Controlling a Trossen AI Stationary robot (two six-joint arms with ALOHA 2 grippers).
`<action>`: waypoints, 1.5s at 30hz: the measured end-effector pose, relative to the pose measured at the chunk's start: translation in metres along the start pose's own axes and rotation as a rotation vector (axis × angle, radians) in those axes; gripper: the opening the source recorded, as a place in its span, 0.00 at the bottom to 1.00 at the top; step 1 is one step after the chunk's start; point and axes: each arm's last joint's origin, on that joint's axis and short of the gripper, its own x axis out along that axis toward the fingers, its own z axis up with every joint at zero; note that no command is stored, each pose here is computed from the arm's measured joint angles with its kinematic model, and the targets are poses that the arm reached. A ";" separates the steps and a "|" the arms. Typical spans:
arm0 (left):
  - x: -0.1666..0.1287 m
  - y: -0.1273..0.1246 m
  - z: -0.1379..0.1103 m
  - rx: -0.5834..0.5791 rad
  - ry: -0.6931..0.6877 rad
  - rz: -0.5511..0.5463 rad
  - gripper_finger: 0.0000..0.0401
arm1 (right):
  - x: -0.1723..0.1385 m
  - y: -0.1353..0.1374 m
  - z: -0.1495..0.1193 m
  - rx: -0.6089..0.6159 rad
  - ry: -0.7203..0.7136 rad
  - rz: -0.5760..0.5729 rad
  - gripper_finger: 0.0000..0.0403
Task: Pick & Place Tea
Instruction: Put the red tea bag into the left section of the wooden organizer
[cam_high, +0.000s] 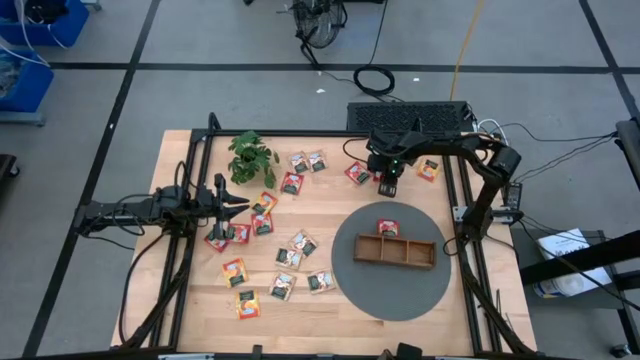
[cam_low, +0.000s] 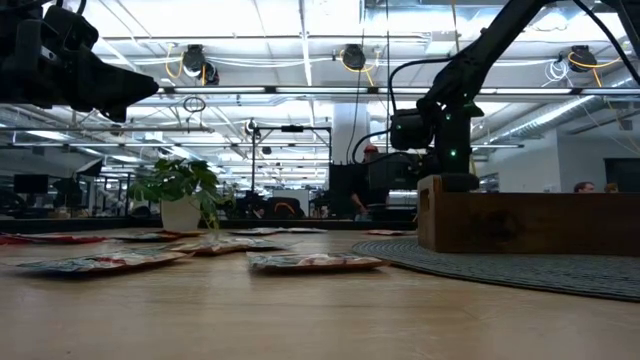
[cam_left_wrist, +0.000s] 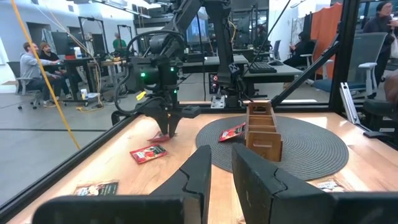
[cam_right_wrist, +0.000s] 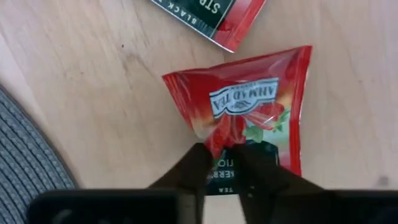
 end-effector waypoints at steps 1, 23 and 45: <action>0.000 0.000 0.000 0.000 0.000 0.000 0.18 | 0.000 0.000 0.000 -0.002 0.000 0.002 0.09; 0.000 0.000 0.000 0.000 0.000 0.000 0.18 | -0.095 0.058 -0.007 -0.078 -0.310 -0.053 0.00; 0.000 0.000 0.000 0.000 0.000 0.000 0.18 | -0.111 0.232 -0.048 -0.771 -0.308 -0.612 0.00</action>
